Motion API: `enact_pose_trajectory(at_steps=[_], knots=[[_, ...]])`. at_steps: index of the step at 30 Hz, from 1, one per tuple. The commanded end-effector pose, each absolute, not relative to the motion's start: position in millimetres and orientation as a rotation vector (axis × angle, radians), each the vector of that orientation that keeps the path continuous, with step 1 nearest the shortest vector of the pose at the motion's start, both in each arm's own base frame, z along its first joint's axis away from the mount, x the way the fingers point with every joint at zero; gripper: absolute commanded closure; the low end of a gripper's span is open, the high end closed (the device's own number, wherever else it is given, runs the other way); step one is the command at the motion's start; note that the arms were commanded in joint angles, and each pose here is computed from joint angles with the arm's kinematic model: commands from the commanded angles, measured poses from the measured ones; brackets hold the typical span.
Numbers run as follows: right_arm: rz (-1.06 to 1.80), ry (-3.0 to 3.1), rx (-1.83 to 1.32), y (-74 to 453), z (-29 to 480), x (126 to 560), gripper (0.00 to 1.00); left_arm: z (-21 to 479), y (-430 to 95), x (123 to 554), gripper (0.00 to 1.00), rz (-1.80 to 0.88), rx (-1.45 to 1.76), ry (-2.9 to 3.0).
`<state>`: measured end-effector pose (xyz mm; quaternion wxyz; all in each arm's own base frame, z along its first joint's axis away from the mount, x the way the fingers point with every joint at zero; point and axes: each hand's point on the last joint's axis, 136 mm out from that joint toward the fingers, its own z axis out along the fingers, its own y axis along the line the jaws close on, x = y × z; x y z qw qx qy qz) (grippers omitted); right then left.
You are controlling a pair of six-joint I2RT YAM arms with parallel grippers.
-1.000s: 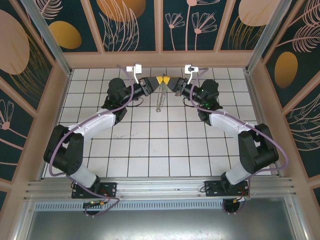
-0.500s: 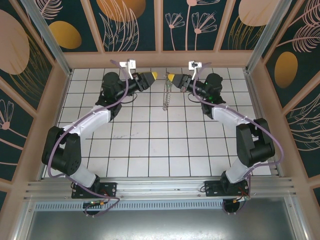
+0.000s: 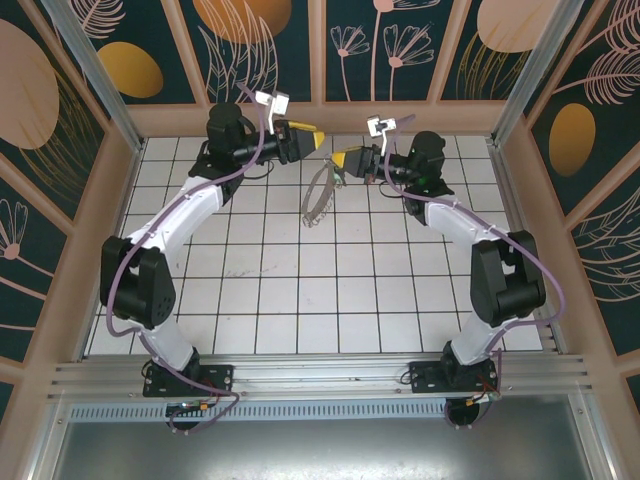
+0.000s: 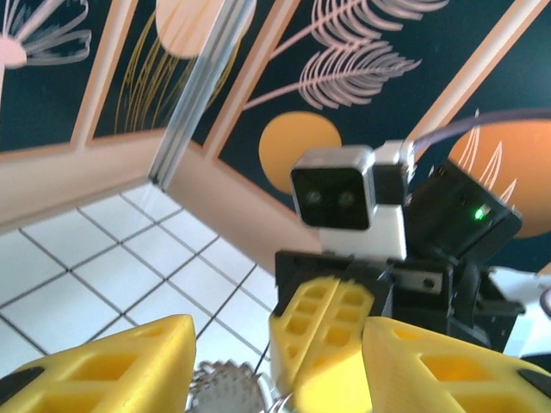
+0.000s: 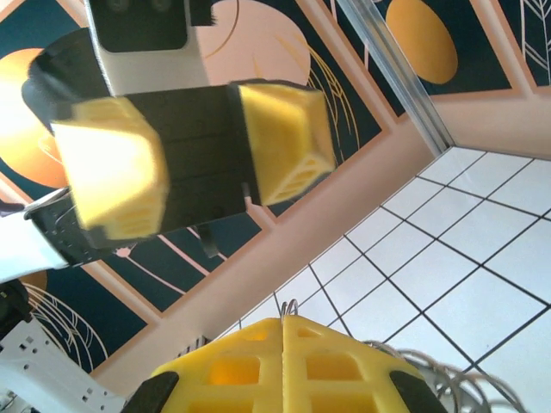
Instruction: Put the keys on the keyring
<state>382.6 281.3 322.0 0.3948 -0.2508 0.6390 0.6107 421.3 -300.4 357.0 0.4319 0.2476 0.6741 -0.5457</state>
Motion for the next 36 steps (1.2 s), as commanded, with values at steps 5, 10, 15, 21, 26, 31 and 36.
enact_pose_trajectory(at_steps=[5, 10, 15, 21, 26, 31, 36], knots=[[1.568, 1.545, -0.731, 282, 341, 382, 1.0, 336, -300, 412, 0.5, -1.424, 0.726, 1.701], [1.574, 1.539, -0.735, 282, 345, 381, 1.0, 329, -302, 408, 0.5, -1.469, 0.754, 1.687], [1.565, 1.529, -0.731, 280, 349, 380, 1.0, 330, -305, 404, 0.53, -1.518, 0.784, 1.656], [1.571, 1.515, -0.721, 280, 351, 381, 1.0, 331, -305, 401, 0.56, -1.545, 0.8, 1.643], [1.576, 1.502, -0.717, 280, 354, 379, 1.0, 327, -306, 404, 0.57, -1.549, 0.786, 1.656], [1.575, 1.496, -0.712, 279, 356, 378, 1.0, 326, -307, 404, 0.58, -1.566, 0.782, 1.655], [1.58, 1.49, -0.706, 279, 357, 378, 1.0, 326, -307, 404, 0.62, -1.58, 0.781, 1.651]])
